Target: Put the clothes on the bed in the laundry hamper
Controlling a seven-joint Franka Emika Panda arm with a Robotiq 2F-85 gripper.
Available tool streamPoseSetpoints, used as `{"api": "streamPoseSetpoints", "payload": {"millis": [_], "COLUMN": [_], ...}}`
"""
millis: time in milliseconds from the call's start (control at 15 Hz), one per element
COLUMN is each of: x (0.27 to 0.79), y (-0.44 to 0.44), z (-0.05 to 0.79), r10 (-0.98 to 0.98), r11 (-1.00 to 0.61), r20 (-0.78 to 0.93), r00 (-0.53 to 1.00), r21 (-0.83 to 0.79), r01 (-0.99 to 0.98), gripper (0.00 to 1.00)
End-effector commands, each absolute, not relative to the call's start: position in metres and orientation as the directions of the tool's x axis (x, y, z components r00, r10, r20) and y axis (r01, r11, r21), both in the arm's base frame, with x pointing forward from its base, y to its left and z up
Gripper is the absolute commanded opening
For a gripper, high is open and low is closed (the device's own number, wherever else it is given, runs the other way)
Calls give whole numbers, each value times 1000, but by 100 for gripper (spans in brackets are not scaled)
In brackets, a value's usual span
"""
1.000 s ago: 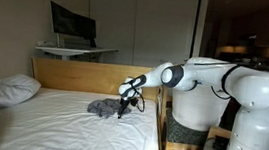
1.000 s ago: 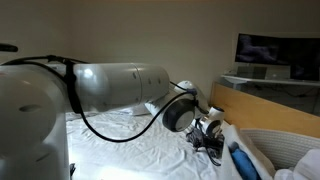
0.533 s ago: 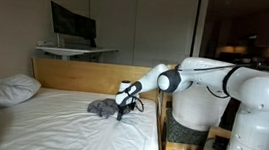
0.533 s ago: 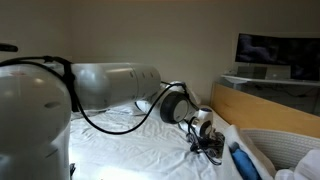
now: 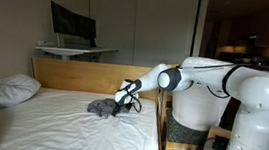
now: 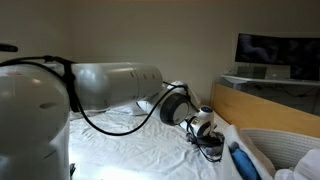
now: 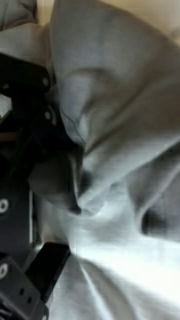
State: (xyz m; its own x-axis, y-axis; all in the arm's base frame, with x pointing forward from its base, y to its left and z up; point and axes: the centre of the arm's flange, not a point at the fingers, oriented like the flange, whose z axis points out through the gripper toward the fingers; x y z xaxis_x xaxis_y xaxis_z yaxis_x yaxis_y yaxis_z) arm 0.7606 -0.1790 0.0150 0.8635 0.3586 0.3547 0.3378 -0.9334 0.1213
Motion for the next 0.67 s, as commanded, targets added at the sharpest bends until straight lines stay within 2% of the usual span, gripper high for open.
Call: {"api": "streamPoseSetpoints", "payload": {"millis": [0,467,600], "x": [727,727,725], "y": [-173,-178,-175], "z": [22,-1,0], "r10": [245,-59,-70], "r11": [-966,-968,-971], "r20": [517,676,709], "r00": [820,735,701], "r21": [60,-217,-210], "r01": [251,122,116], "gripper": [100,100,100]}}
